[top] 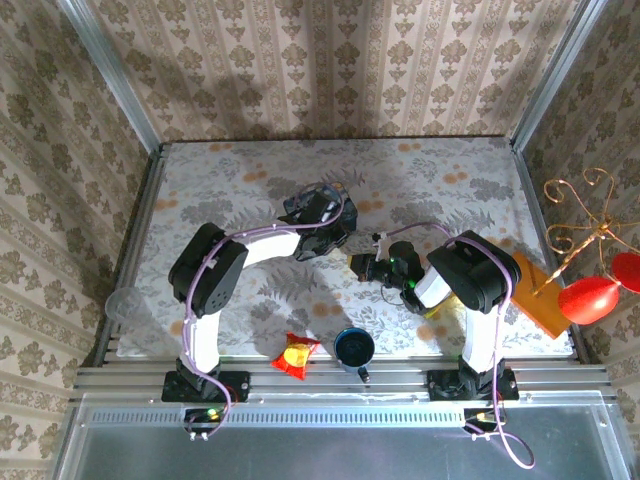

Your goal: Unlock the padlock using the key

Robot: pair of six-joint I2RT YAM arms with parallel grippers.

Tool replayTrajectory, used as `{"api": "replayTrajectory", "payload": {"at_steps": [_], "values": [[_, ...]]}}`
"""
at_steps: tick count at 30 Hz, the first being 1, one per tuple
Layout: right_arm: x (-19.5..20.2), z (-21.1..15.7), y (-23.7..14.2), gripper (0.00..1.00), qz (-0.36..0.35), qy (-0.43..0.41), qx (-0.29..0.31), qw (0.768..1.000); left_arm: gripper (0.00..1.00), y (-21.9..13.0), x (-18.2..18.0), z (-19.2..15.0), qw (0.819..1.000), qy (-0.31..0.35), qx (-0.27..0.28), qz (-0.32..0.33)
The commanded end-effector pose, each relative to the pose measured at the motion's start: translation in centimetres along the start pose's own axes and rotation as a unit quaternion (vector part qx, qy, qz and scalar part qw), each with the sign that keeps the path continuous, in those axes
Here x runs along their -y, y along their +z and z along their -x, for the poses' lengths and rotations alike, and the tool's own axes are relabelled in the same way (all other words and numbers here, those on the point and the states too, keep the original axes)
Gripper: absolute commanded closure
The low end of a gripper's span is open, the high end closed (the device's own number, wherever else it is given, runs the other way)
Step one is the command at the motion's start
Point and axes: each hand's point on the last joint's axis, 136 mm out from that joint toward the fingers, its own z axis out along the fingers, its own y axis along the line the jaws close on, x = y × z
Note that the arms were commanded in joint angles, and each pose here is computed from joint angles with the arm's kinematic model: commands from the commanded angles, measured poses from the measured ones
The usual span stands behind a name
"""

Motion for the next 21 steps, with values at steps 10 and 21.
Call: {"api": "replayTrajectory", "payload": {"at_steps": [10,21], "values": [[0.9,-0.9,0.6,1.00,-0.015,0.004,-0.013,1.000,0.96,0.1,1.6,0.4,1.000,0.006,-0.002,-0.026],[0.8,-0.9,0.4,1.00,-0.013,0.003,-0.011,1.000,0.97,-2.0,2.8,1.3,0.998,0.008,0.020,-0.056]]}}
